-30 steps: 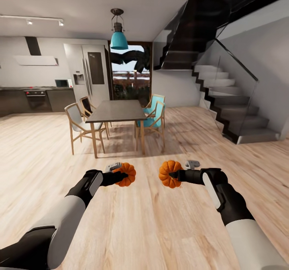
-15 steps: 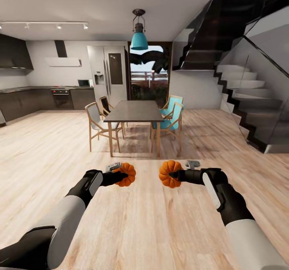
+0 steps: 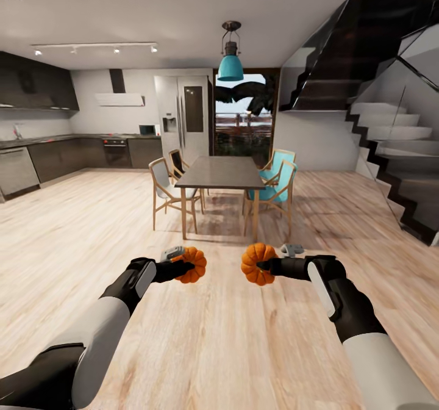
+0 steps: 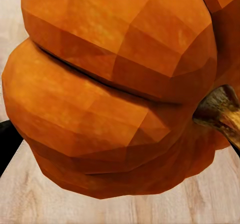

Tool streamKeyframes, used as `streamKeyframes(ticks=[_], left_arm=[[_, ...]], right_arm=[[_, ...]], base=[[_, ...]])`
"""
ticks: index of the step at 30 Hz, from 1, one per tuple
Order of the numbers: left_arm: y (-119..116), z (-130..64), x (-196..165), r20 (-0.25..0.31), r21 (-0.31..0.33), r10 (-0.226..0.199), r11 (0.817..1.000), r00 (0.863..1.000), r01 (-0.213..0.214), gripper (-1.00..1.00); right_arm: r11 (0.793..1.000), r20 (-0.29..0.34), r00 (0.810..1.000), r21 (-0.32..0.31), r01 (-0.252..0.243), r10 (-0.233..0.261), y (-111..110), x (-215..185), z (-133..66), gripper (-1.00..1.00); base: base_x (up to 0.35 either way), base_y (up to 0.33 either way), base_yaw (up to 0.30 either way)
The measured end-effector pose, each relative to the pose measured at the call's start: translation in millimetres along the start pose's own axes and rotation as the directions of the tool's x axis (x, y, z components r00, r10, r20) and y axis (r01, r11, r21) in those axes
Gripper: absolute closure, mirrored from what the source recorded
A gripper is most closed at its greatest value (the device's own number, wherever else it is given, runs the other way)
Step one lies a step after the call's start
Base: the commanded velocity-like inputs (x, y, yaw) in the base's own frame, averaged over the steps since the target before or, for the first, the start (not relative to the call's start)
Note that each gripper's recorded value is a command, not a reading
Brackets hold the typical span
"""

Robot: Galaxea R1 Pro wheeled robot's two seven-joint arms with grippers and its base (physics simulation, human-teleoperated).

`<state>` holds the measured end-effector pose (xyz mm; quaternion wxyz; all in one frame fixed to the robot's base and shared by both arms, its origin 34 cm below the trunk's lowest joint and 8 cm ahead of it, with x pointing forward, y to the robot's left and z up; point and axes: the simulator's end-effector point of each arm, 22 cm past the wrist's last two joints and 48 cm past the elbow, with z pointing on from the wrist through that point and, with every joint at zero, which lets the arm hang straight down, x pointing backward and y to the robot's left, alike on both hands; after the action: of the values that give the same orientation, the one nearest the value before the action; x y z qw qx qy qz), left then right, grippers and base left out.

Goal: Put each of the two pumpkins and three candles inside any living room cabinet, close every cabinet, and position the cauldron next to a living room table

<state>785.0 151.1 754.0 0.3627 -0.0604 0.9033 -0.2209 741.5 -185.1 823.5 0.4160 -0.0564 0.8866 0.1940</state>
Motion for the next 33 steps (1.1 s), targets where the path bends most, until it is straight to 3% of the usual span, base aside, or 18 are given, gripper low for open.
streamKeyframes(ticks=[7,16,25,33], left_arm=[[-2.8,-4.2,-3.7,0.009,0.002,0.004,1.000,1.000,-0.004,1.00],[-4.1,-7.7,-6.6,0.015,0.002,0.007,1.000,1.000,-0.007,1.00],[-4.2,-7.5,-6.9,0.015,0.001,0.008,1.000,1.000,-0.008,1.00],[-0.2,-3.5,6.3,-0.014,-0.006,-0.002,1.000,1.000,0.001,1.00]], right_arm=[[1.000,0.009,1.000,-0.001,0.004,-0.004,2.4,-3.8,-3.9,1.00],[1.000,0.013,1.000,0.001,0.007,-0.007,3.2,-6.2,-7.3,1.00],[1.000,0.014,1.000,0.005,0.012,-0.012,3.1,-6.2,-6.6,1.00],[0.997,-0.022,0.997,-0.009,0.077,-0.077,21.6,4.4,0.8,1.00]], base=[[0.037,0.000,0.174],[0.299,0.000,0.100],[0.103,0.000,0.262],[0.001,0.000,0.285]])
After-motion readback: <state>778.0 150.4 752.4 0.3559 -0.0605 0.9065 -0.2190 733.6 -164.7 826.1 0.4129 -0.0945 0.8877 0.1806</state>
